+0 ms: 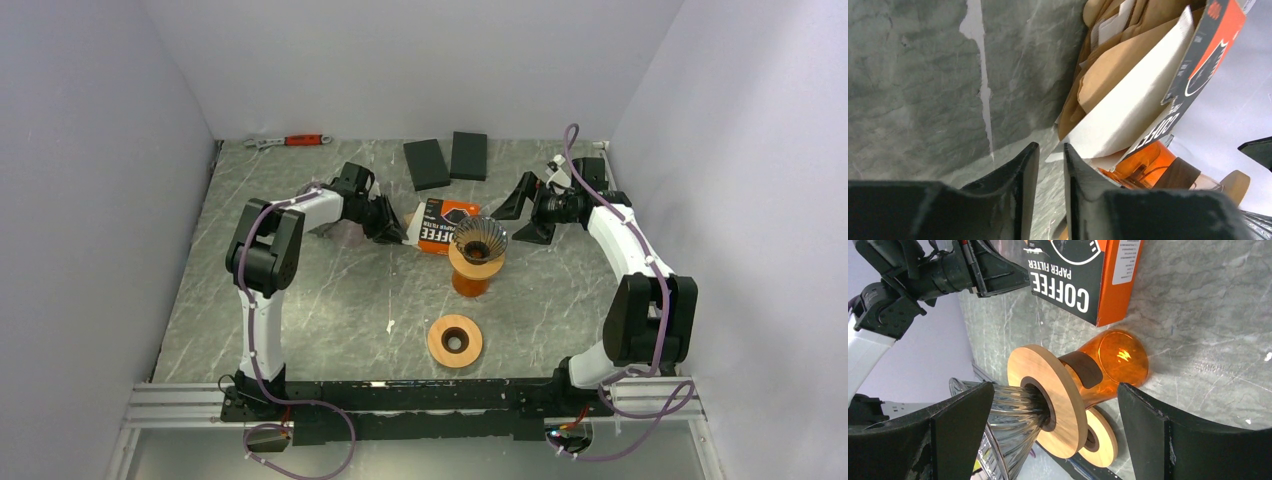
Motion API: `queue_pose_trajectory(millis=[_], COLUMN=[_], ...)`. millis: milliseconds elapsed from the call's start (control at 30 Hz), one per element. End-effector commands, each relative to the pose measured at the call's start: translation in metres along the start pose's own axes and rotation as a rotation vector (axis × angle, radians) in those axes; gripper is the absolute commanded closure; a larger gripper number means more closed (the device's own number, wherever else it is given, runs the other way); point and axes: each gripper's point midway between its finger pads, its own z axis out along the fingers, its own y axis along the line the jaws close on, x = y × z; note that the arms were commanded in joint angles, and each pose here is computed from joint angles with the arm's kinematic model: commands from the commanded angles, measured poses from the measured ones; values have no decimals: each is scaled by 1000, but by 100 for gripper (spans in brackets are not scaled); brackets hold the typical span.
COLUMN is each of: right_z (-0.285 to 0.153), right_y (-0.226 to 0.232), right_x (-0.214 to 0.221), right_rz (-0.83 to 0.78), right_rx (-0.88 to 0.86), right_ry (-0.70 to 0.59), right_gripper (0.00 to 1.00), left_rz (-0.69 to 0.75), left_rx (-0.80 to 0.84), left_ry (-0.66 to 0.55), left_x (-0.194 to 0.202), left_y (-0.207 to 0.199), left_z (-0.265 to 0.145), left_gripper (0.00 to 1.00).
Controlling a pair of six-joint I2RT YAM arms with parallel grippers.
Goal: Place the coffee filter in the dripper
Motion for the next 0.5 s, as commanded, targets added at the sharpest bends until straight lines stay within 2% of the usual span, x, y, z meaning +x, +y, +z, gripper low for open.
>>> queue_pose_trajectory(millis=[0, 133, 300, 467], right_z=[-12, -14, -16, -17], right_y=[15, 18, 20, 20], right_x=[-3, -3, -2, -1], right_rz=[-39, -36, -41, -46], right_rx=[-31, -41, -42, -35], right_ry=[-13, -19, -19, -16], right_gripper=[1, 1, 1, 1], left_rz=[32, 42, 58, 97], left_rx=[85, 75, 65, -28], left_ry=[-35, -56, -90, -144], left_x=[-5, -5, -9, -15], left_y=[-23, -23, -29, -30], left_z=[-11, -17, -27, -50], left_gripper=[73, 82, 100, 100])
